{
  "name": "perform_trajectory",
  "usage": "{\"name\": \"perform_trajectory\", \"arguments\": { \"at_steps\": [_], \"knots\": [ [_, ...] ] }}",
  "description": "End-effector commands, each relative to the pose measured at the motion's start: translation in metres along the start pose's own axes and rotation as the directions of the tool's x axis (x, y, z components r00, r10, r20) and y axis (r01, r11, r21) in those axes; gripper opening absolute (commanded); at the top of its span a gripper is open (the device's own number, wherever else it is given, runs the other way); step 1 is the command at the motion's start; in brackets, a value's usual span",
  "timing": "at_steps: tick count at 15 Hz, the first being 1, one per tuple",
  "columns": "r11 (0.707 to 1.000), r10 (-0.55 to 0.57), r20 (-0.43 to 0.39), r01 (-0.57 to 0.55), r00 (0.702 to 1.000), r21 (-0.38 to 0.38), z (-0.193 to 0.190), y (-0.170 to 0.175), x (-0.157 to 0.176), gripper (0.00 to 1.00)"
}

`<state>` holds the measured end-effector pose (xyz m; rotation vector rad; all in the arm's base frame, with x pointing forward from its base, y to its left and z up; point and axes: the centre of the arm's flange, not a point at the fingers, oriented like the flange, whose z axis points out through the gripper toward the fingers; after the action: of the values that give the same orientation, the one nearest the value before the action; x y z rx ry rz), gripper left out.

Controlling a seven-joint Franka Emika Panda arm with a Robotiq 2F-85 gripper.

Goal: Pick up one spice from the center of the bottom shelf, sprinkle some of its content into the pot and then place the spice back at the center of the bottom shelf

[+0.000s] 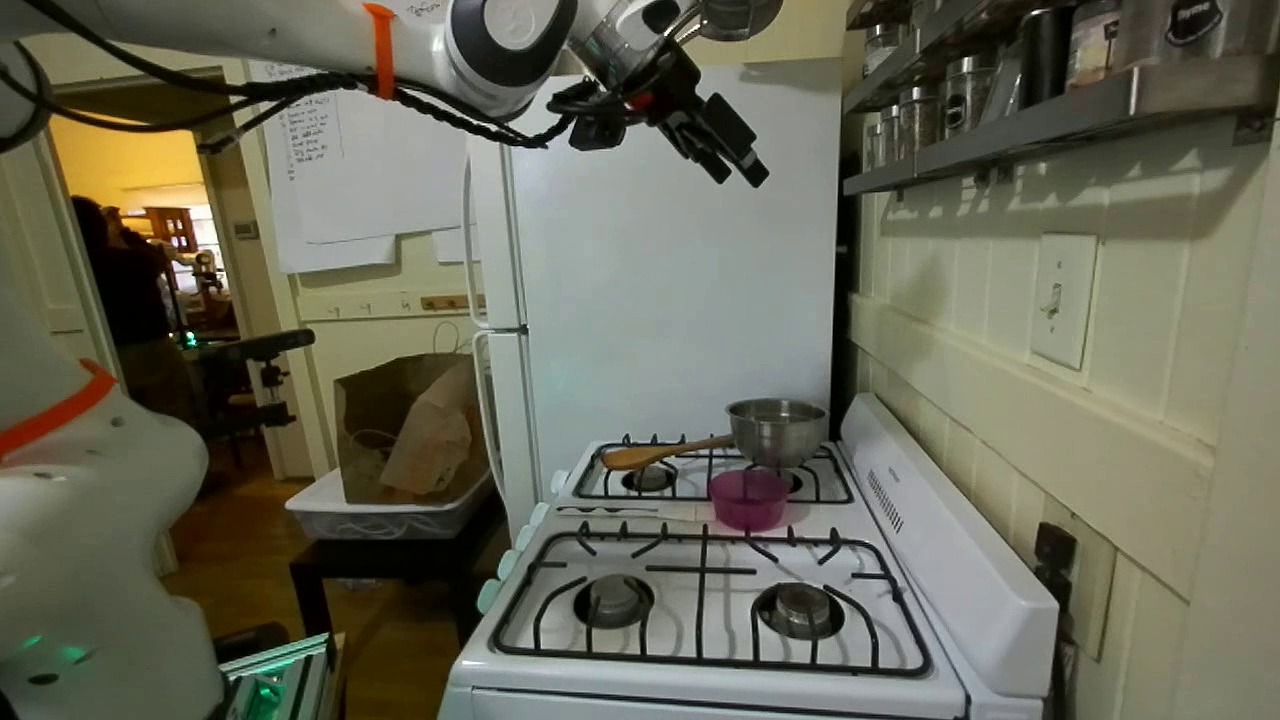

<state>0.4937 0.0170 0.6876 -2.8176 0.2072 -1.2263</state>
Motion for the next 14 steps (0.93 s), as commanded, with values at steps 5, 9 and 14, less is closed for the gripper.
{"name": "perform_trajectory", "arguments": {
  "at_steps": [5, 9, 14],
  "knots": [
    [0.998, -0.023, -0.093, 0.018, 0.995, -0.059, 0.01, -0.014, 0.013, 1.0],
    [0.997, -0.02, -0.281, -0.002, 0.959, -0.078, 0.01, -0.034, 0.037, 1.0],
    [0.992, 0.04, -0.423, -0.086, 0.905, -0.09, 0.022, -0.028, 0.061, 1.0]
  ]
}}
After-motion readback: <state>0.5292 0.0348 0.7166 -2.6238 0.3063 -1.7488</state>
